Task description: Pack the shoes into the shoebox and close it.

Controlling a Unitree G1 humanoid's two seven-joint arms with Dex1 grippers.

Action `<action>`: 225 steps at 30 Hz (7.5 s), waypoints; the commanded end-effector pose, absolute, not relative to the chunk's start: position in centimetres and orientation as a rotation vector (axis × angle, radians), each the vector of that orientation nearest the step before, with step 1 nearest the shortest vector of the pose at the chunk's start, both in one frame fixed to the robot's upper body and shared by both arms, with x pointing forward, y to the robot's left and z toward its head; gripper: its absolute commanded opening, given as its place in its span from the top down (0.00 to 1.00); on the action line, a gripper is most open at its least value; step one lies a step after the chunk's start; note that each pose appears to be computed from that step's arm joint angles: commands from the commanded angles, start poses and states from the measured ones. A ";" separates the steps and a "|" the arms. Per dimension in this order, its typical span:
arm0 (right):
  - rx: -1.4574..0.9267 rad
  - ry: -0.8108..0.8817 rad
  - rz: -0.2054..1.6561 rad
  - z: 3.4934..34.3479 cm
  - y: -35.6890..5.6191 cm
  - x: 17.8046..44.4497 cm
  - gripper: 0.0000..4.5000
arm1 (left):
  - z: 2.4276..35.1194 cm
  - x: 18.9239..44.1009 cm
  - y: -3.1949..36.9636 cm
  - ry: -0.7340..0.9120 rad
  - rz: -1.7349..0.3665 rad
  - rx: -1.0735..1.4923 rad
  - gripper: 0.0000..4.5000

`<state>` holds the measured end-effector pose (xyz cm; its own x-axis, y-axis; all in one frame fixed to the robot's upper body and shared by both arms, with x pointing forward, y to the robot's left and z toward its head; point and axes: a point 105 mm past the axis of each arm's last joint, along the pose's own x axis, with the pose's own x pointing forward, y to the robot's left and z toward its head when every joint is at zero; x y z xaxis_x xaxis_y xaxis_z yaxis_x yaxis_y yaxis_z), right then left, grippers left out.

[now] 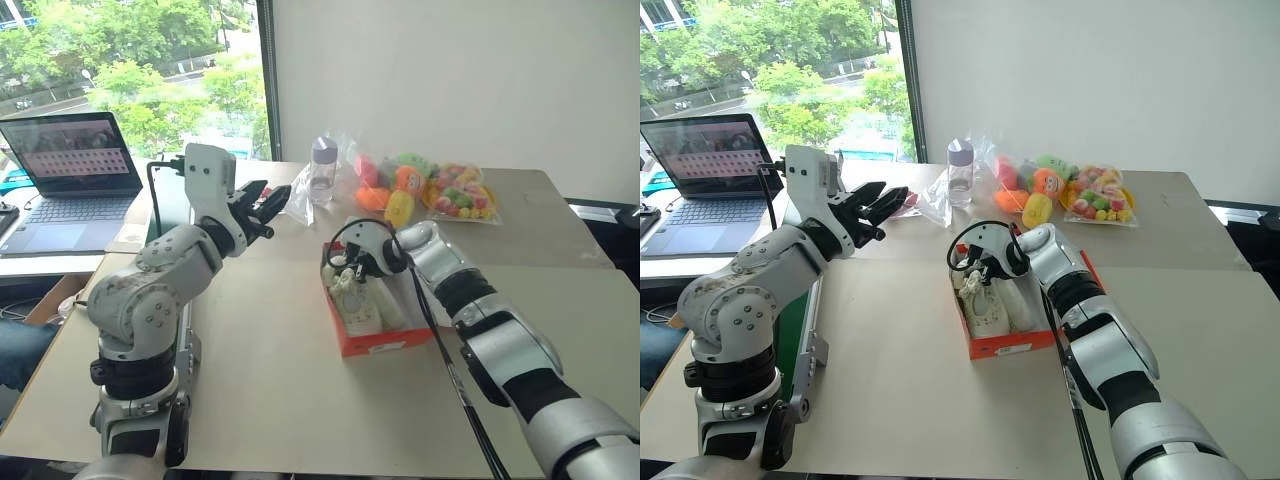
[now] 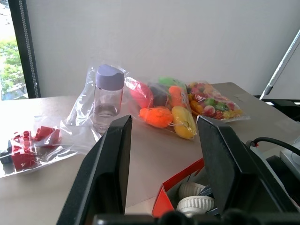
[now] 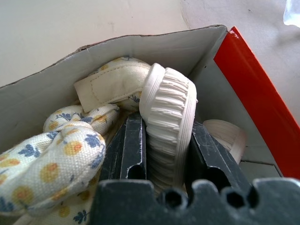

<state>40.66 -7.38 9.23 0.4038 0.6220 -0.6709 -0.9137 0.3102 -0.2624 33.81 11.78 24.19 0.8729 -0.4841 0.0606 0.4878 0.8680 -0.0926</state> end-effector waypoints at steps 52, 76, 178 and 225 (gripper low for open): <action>-0.215 0.385 0.891 16.2 -10.8 41.7 0.98 | 23.4 34.7 11.6 0.009 -0.523 0.039 0.46; -0.413 0.276 0.884 18.9 -9.3 43.5 0.98 | 23.1 34.1 12.4 0.020 -0.485 0.040 0.46; 0.578 0.564 0.186 2.8 -22.5 23.1 1.00 | 21.4 32.4 8.9 0.301 -1.444 0.573 0.17; 0.434 0.326 1.136 16.7 -8.3 33.8 1.00 | 20.5 29.8 13.7 0.395 -1.180 0.561 0.01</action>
